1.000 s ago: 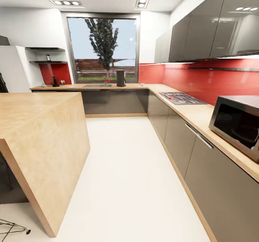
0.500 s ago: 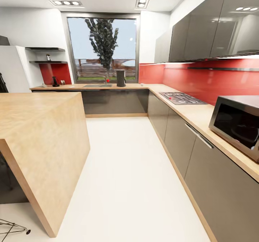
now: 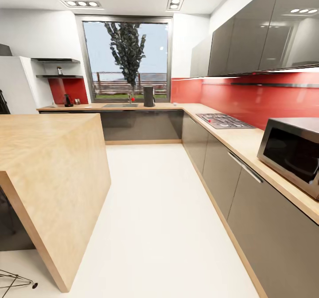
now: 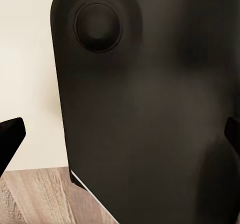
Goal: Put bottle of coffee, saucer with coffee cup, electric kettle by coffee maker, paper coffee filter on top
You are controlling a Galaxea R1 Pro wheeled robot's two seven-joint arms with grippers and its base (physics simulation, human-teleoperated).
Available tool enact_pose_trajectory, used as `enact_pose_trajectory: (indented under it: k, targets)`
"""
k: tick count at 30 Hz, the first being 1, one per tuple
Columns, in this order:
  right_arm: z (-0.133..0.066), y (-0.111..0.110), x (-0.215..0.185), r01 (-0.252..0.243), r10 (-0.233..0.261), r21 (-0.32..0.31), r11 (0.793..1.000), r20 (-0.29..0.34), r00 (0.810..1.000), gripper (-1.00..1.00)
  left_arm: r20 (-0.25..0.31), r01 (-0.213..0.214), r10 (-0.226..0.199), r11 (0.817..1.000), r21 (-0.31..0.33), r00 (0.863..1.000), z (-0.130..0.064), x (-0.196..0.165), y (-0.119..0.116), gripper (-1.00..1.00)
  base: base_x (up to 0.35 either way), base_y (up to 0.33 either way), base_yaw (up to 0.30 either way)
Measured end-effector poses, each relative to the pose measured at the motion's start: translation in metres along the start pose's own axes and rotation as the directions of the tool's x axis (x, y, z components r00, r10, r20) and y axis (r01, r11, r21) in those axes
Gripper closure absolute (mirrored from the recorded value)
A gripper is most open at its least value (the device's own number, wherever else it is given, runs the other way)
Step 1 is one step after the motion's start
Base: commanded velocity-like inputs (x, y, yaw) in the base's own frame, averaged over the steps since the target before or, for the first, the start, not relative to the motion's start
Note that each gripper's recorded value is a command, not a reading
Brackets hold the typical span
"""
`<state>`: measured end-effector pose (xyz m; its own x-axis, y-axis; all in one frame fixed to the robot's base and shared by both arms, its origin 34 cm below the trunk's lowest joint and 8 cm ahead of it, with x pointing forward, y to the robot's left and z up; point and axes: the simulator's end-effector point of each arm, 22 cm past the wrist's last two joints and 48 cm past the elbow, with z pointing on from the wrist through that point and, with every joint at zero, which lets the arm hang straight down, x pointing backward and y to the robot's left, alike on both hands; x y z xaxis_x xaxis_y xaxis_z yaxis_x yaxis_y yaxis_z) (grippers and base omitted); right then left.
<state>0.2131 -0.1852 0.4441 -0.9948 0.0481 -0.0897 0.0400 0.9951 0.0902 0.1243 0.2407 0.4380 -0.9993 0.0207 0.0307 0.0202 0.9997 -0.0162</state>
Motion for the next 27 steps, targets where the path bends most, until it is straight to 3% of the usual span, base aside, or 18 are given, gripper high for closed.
enact_pose_trajectory:
  k: [19, 27]
  targets:
    - [0.0, -0.001, -0.001, 0.001, -0.001, 0.001, 1.0, 0.003, 1.0, -1.0, 0.0, 0.014, -0.014, 1.0, -0.019, 1.0, 0.0, 0.0, 0.013, -1.0, 0.0, 0.0, 0.001]
    - [0.0, -0.002, -0.002, 0.0, 0.0, 0.005, 1.0, 0.005, 1.0, -1.0, 0.002, 0.018, -0.018, 0.999, -0.027, 1.0, 0.0, -0.001, 0.02, -1.0, 0.029, 0.0, 0.181]
